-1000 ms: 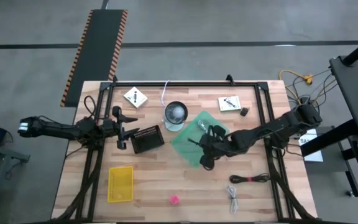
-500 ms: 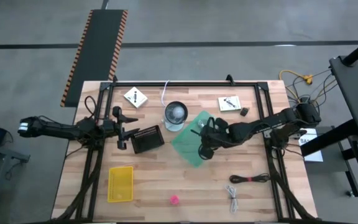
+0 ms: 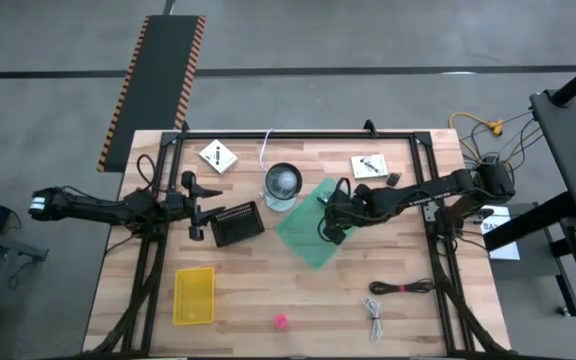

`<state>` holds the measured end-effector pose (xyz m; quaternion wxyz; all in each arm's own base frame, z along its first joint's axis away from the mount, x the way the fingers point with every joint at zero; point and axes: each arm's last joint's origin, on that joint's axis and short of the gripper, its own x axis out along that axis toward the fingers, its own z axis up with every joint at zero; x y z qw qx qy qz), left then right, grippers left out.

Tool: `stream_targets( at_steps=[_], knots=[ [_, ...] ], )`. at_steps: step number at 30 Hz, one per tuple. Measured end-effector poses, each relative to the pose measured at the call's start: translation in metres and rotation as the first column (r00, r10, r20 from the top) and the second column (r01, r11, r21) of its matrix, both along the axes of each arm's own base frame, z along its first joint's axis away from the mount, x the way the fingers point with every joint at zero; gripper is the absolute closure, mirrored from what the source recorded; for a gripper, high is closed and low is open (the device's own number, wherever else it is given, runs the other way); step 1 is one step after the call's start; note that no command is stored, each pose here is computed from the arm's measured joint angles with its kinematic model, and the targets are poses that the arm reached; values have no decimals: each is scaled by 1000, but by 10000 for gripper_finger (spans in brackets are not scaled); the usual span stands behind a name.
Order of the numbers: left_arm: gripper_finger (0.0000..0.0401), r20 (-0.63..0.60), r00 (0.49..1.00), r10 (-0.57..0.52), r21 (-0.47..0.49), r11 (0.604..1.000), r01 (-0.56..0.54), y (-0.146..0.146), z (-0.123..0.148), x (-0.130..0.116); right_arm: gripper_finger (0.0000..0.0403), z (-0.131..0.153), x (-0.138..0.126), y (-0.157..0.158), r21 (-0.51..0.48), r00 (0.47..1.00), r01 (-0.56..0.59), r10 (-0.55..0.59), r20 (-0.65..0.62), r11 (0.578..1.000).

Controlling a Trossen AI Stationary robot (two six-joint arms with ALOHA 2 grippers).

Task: Pick and place items into bin
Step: Put the left black charger cable into the green bin

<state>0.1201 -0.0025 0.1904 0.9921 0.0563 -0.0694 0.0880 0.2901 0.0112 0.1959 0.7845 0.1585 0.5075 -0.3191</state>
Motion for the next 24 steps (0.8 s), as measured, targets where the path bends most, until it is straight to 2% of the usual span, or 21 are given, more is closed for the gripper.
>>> stream_targets(
  at_steps=[17,24],
  knots=[
    [218,2,1000,0,0,1000,0,0,0,0,355,-8,-8,-20,8,996,59,-59,-65,998],
    [218,-3,1000,0,0,1000,0,0,0,0,377,-8,-8,-25,33,996,53,-50,-72,998]
  ],
)
